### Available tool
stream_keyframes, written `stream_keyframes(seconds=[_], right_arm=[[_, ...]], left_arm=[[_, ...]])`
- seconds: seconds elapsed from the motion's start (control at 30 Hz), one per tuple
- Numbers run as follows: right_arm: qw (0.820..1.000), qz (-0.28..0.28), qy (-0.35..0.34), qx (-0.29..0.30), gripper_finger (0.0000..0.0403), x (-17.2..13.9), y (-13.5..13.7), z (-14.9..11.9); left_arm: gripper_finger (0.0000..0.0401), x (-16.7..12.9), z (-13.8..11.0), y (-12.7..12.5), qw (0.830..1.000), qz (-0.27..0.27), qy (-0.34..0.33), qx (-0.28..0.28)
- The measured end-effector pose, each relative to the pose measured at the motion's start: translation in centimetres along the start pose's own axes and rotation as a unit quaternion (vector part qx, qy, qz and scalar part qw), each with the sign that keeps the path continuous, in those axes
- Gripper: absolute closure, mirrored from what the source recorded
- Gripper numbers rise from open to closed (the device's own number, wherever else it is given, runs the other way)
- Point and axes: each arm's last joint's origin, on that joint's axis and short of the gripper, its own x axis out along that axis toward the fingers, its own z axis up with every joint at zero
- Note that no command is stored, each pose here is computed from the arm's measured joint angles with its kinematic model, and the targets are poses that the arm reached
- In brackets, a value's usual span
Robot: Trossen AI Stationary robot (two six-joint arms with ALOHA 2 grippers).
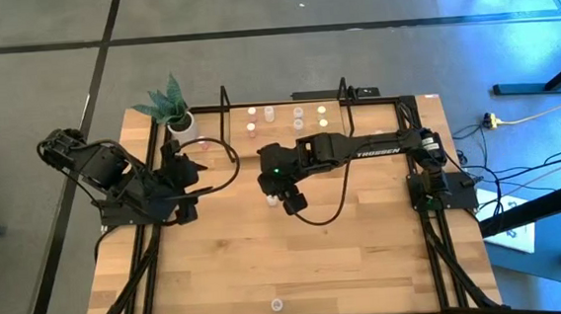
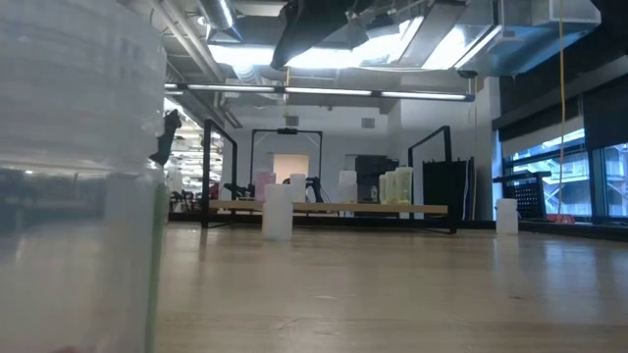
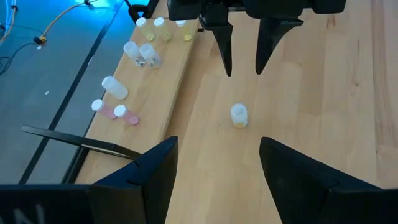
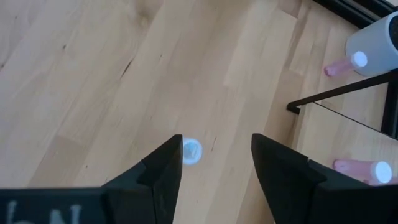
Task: Pick and place medicine bottles onto shelf by color
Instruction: Put the bottom white pill bottle on the shelf aligned with the other white pill bottle
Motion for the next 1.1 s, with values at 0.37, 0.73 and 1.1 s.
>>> stream_keyframes(seconds=[0.37,0.73,1.1], right_arm=[[0.999,-0.005,-0.009,0.031,0.0209,0.0,-0.3,0.1],[0.999,0.003,-0.022,0.047,0.0131,0.0,-0.9,0.0],[0.995,0.023,0.032,0.089,0.0120,4.2,-0.7,-0.9]], left_arm=[[0.0181,0.0,0.0,0.0,1.000,0.000,0.000,0.000],[0.0181,0.0,0.0,0.0,1.000,0.000,0.000,0.000],[0.0181,0.0,0.0,0.0,1.000,0.000,0.000,0.000]])
